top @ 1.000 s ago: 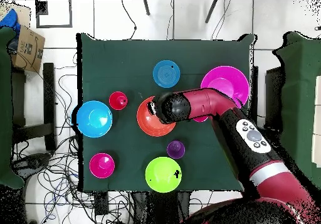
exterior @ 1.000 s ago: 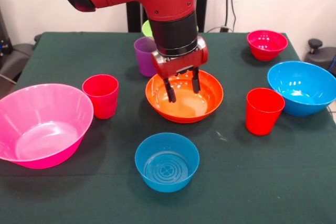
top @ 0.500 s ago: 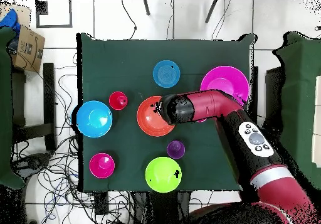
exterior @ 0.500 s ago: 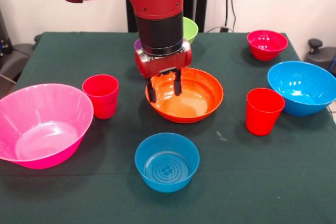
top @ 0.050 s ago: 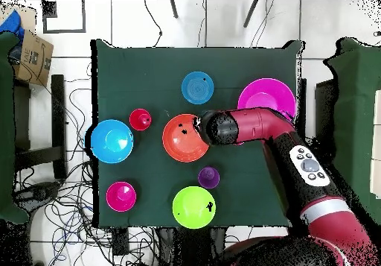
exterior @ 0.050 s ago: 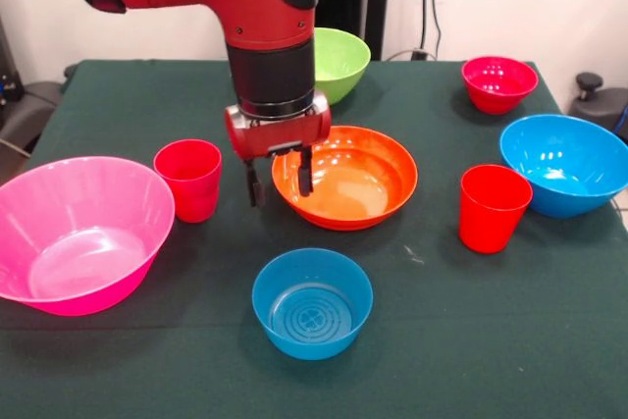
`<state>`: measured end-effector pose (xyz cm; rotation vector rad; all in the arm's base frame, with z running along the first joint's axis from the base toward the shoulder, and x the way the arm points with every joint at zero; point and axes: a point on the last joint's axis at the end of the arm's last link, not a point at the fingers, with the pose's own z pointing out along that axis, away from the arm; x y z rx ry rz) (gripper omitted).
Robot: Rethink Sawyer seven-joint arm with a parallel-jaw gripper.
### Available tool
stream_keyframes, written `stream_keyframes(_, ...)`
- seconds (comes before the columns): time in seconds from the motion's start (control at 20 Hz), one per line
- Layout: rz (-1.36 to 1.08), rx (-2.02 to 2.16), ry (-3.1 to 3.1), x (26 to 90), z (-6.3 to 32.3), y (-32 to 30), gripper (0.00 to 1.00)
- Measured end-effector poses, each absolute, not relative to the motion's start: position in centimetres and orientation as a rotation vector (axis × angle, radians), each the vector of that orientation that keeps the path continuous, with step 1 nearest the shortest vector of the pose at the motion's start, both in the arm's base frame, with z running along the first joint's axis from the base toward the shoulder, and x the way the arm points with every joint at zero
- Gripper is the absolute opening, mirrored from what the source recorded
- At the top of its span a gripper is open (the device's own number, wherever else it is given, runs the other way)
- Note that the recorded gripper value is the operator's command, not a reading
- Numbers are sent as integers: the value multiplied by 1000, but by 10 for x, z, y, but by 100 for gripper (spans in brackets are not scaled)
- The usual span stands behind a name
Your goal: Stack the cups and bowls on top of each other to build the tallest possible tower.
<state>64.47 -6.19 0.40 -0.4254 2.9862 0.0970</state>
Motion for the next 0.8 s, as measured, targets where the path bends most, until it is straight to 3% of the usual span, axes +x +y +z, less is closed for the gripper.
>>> stream_keyframes(0.8,181,-371,2970,644,-45,-51,100)
